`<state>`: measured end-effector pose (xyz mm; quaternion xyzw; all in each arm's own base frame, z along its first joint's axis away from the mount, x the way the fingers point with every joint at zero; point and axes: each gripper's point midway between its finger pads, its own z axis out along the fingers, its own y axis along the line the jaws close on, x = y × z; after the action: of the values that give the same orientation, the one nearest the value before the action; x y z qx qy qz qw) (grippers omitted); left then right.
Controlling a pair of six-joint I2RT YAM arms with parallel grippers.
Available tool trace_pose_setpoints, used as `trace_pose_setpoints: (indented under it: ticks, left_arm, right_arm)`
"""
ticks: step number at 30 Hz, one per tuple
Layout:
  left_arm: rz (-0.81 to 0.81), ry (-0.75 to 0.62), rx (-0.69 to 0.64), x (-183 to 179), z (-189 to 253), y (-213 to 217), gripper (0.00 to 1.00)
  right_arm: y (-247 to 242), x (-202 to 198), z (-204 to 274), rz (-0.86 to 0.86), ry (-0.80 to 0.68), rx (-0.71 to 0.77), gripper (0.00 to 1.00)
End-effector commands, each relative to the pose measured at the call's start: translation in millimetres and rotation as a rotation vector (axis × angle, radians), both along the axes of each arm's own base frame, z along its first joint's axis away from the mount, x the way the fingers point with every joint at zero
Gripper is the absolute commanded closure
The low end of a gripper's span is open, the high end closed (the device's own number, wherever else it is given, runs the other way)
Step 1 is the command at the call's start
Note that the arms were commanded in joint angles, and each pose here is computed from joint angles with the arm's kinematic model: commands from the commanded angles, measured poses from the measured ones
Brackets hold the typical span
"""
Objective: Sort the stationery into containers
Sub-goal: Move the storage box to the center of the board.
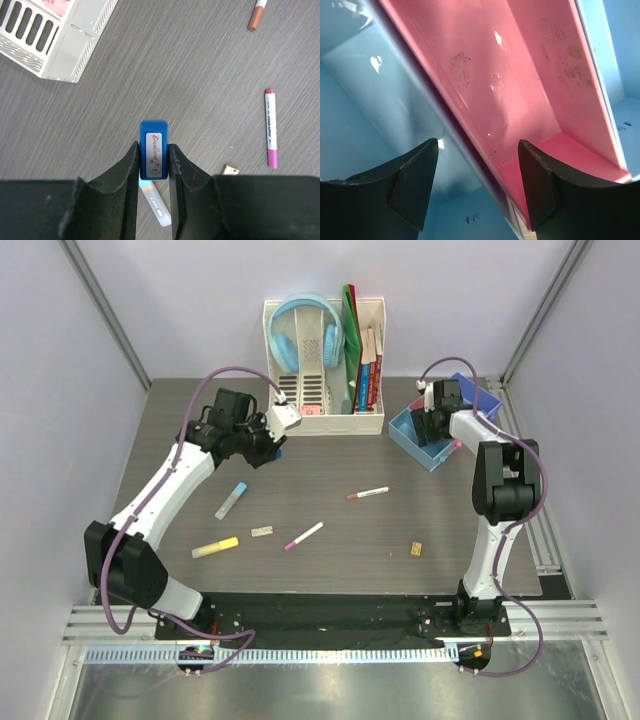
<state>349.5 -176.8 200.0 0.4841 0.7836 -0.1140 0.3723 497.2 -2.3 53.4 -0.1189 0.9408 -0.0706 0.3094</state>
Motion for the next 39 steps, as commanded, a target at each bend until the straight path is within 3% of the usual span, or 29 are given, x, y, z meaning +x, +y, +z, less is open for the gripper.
trace_pose_setpoints:
  ticks: [1, 13, 26, 39]
  left_arm:
    - [0.011, -0.021, -0.013, -11, 17, 4, 1.0]
    - [0.011, -0.023, -0.014, -21, 25, 8, 1.0]
    - [0.001, -0.007, -0.017, -32, 26, 9, 1.0]
    - [0.0, 0.018, -0.019, -38, 23, 10, 1.0]
  right_arm:
    - [3, -7, 26, -0.122, -0.054, 0.082, 0.3]
    - [34, -36, 51, -0.236, -0.093, 0.267, 0.3]
    - [69, -52, 36, -0.291, -0.047, 0.362, 0.31]
    - [137, -61, 36, -0.225, -0.021, 0.451, 0.3]
